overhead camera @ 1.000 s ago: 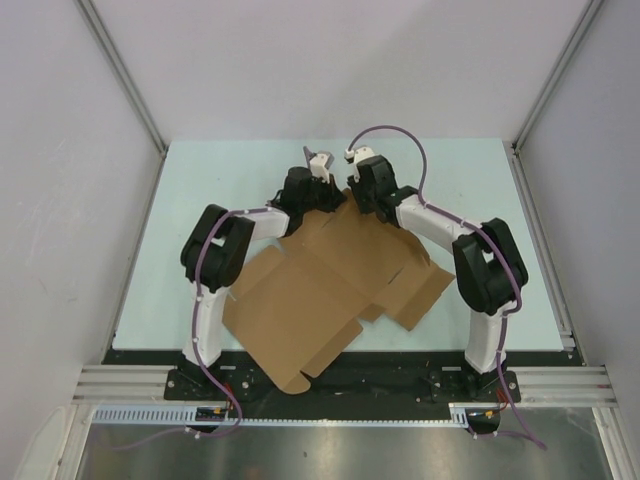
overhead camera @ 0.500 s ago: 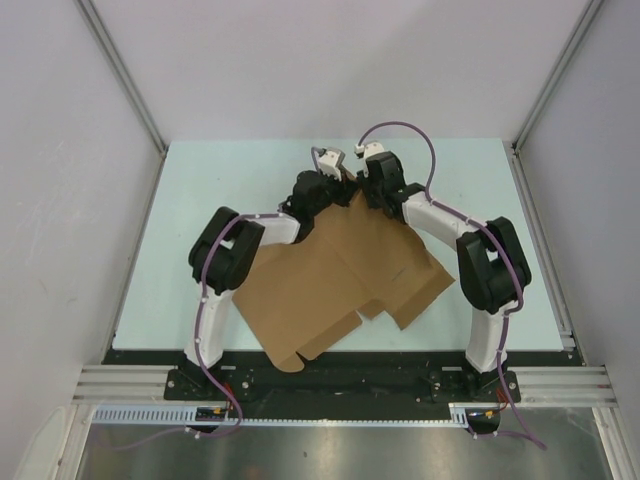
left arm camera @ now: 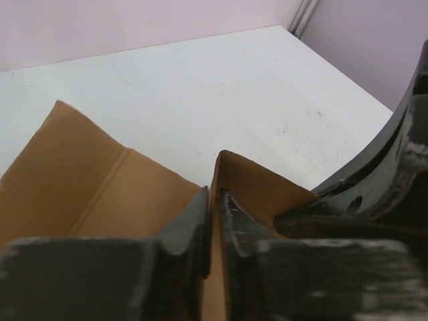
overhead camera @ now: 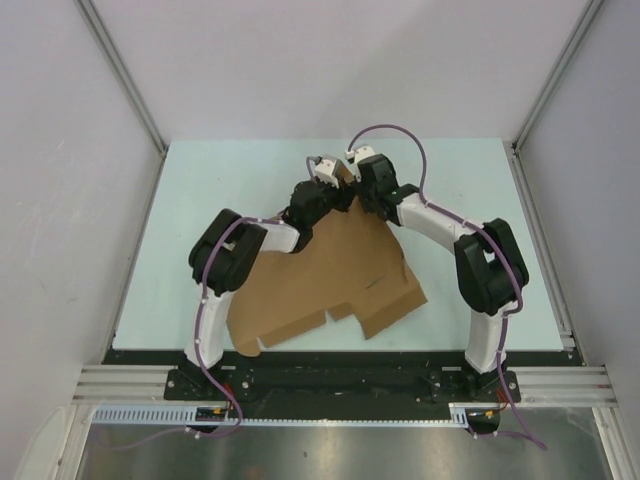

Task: Fold the paper box

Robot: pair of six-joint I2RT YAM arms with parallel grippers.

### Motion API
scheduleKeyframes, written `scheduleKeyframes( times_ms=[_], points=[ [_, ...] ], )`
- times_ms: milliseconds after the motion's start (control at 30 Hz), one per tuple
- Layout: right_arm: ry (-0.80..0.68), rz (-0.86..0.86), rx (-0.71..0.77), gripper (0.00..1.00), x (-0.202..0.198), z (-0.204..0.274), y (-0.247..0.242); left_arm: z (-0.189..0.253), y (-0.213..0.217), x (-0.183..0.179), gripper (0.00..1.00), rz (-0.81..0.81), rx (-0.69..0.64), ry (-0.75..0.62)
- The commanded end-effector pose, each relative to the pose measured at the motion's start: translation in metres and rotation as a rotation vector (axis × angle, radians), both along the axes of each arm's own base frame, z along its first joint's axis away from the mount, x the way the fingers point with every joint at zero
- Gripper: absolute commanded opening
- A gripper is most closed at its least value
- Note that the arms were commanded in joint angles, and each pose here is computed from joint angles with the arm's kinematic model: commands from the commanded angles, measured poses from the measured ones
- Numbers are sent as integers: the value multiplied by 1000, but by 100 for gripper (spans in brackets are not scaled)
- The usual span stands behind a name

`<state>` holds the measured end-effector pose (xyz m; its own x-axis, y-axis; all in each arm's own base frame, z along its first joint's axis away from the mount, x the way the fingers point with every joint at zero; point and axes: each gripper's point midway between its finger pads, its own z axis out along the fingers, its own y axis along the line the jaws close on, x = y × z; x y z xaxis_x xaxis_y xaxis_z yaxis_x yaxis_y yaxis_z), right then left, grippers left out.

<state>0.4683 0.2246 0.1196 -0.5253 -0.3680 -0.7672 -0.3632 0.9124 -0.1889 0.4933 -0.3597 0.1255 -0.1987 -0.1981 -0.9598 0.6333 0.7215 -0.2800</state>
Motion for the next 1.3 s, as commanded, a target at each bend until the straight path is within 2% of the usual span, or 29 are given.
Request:
scheduleKeyframes(
  times_ms=[0,67,100,167,200,300,367,433,467,533,567,633,667,700,733,800,867,1000,1133,1233,1267],
  points=[
    [-110,-3,-11,1,9,39,9,56,2,-9,33,4,-59,-111],
    [-113,-1,-15,0,9,39,10,66,6,-13,43,9,-55,-131],
    [-114,-1,-14,0,8,41,10,64,9,-15,52,16,-33,-134],
    [-115,-2,-17,0,9,41,9,80,19,-16,58,45,-22,-159],
    [-113,-4,-20,0,9,40,8,83,23,-17,67,60,0,-173],
    [-118,-6,-33,0,10,40,4,101,53,-19,77,161,38,-190],
    [-119,-9,-39,0,11,40,1,105,80,-21,80,250,85,-179],
    [-119,-5,-33,0,12,41,-1,104,91,-19,80,260,174,-182],
    [-120,-4,-31,0,12,41,-1,81,100,-17,80,253,264,-114],
    [-121,5,-20,0,13,42,0,70,109,-8,79,245,358,-68],
    [-118,3,-18,0,13,40,-1,41,129,-8,79,242,422,55],
    [-115,9,-1,0,14,40,2,27,133,0,77,208,358,207],
    [-112,5,6,0,15,38,0,9,158,1,73,225,349,332],
    [-108,9,15,0,15,38,2,13,161,6,71,234,268,400],
    [-105,9,20,0,16,37,2,1,158,2,70,176,216,472],
    [-92,11,21,0,14,32,3,-15,171,-5,74,189,118,606],
    [-86,10,29,0,14,31,3,-15,173,-7,80,169,61,614],
    [-77,15,27,0,12,26,4,-26,166,-15,93,97,70,616],
    [-82,25,32,0,12,29,7,-31,155,-19,93,4,73,611],
    [-83,21,31,0,12,31,5,-45,152,-23,89,-32,101,634],
    [-81,24,30,0,11,30,5,-49,152,-25,85,-38,115,632]
  ],
)
